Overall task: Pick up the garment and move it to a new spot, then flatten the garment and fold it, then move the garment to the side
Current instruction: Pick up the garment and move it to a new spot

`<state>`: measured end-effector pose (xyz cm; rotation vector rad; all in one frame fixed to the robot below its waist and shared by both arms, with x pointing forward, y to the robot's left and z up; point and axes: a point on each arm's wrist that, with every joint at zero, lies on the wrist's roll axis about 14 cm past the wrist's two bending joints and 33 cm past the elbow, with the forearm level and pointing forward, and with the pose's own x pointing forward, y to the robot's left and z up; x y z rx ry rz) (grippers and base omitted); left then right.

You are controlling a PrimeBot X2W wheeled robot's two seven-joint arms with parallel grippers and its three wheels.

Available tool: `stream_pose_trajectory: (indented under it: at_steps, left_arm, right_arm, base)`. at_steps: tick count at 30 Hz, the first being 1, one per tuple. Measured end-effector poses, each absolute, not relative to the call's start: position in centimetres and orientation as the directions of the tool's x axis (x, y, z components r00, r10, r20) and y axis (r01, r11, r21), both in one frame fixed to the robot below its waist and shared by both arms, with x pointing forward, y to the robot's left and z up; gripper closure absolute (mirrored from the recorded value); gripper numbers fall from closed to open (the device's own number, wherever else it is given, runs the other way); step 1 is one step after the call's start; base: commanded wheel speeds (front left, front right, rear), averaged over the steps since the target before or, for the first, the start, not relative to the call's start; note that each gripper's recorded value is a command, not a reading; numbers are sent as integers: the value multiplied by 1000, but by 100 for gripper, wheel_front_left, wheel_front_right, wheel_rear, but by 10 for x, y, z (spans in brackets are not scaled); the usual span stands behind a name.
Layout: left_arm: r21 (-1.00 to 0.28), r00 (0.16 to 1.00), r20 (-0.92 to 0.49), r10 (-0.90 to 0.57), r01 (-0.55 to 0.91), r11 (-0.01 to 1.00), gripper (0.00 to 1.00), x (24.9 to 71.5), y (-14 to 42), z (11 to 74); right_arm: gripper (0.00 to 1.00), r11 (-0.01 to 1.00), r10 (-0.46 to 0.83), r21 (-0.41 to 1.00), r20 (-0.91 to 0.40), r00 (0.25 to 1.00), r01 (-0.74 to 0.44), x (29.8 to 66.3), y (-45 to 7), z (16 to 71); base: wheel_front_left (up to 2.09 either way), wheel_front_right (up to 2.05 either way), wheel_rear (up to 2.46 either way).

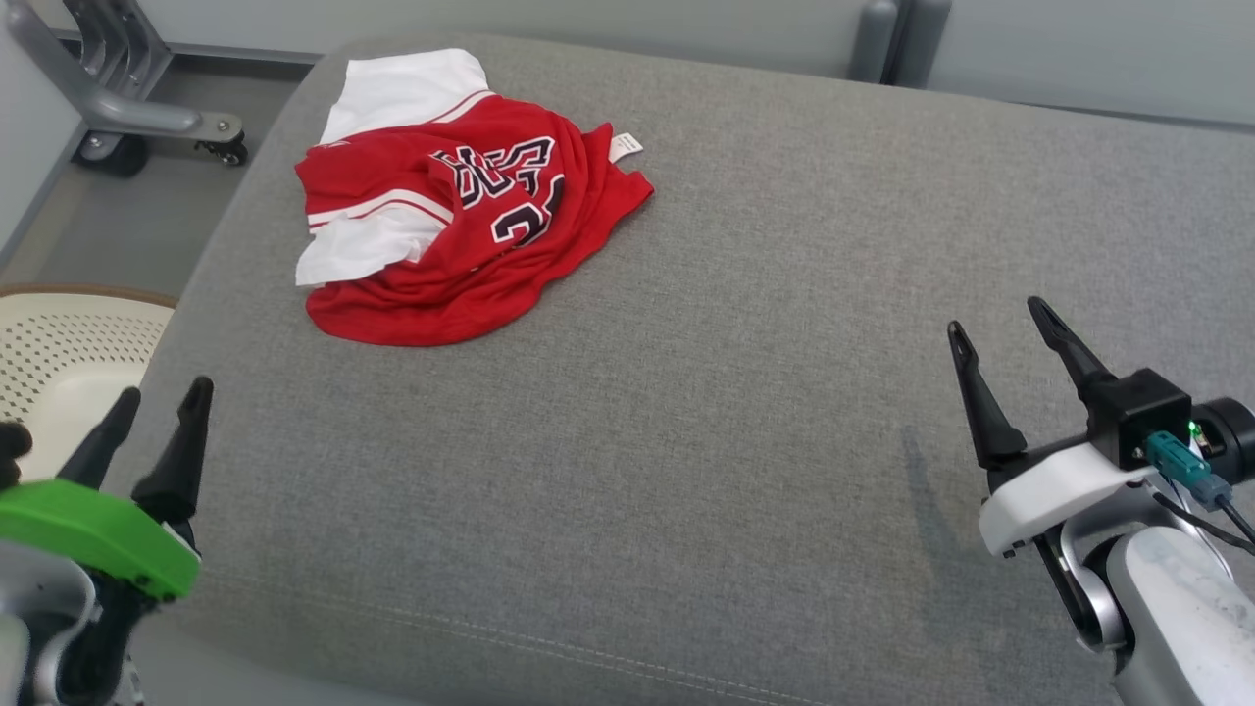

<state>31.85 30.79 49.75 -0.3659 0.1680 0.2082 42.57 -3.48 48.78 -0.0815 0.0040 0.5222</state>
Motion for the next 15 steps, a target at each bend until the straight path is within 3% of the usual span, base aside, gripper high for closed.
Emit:
stream_pose_trajectory:
  at_steps: [6, 15]
  left_arm:
    - [-395, 926, -346, 150, -289, 872, 0, 369, 335, 500]
    - [-386, 813, -576, 89, -366, 847, 0, 433, 354, 470]
  right_arm:
    - [0, 843, 531, -78, -31, 847, -532, 438, -27, 486]
    - [0, 906, 405, -110, -57, 913, -409, 459, -80, 473]
  base:
    - [0, 0, 0]
    - [0, 0, 0]
